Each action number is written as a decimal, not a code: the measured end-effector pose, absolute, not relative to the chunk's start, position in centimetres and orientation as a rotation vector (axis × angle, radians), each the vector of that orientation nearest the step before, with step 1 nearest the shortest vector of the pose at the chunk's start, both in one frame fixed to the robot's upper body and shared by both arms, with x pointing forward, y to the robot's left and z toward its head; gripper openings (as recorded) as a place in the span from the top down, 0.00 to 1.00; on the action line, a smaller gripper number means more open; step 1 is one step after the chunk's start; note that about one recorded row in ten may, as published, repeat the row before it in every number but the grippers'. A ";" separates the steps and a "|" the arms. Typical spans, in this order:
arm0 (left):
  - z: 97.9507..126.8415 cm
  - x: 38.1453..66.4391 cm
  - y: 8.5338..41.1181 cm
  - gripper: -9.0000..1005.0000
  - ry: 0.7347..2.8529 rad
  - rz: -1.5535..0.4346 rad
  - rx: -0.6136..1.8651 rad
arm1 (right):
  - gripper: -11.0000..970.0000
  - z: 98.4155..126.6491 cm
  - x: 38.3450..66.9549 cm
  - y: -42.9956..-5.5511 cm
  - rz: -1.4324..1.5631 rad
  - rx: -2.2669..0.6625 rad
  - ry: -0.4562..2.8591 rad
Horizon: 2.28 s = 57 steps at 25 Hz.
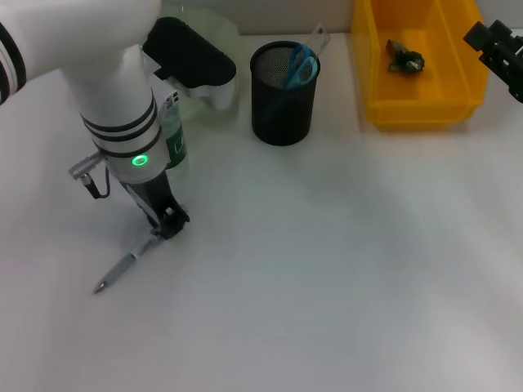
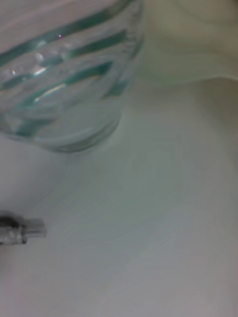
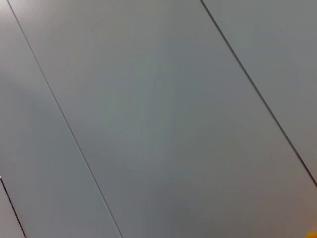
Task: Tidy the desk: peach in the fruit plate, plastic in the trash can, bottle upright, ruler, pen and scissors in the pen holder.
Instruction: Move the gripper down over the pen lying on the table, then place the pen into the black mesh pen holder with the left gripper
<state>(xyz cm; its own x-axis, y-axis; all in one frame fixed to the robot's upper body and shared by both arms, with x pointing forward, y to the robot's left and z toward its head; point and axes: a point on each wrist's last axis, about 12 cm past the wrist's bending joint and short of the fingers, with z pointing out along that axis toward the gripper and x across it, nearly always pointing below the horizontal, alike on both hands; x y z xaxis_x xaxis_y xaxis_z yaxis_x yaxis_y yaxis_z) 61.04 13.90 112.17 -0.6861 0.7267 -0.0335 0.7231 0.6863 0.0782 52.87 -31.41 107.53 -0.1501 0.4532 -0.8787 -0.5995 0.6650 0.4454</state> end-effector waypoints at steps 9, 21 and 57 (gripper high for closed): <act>112.4 61.2 13.9 0.80 2.819 0.095 1.215 | 0.33 107.6 53.1 -31.4 0.914 -0.129 1.462; 115.3 61.8 12.6 0.80 2.689 0.009 1.172 | 0.32 107.4 52.6 -32.9 0.863 -0.052 1.448; 116.8 60.1 13.0 0.79 1.636 -0.781 0.695 | 0.32 105.9 49.4 -33.9 0.872 0.046 1.447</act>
<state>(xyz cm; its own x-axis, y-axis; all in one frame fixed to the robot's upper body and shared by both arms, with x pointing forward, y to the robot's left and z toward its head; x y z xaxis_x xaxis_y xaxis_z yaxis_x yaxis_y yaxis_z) 60.09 12.96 116.81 -0.1873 0.0360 -0.9816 0.7861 0.6047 -0.1278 49.38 -33.89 105.87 -0.1185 0.5382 -0.8345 -0.4862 0.7013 0.5213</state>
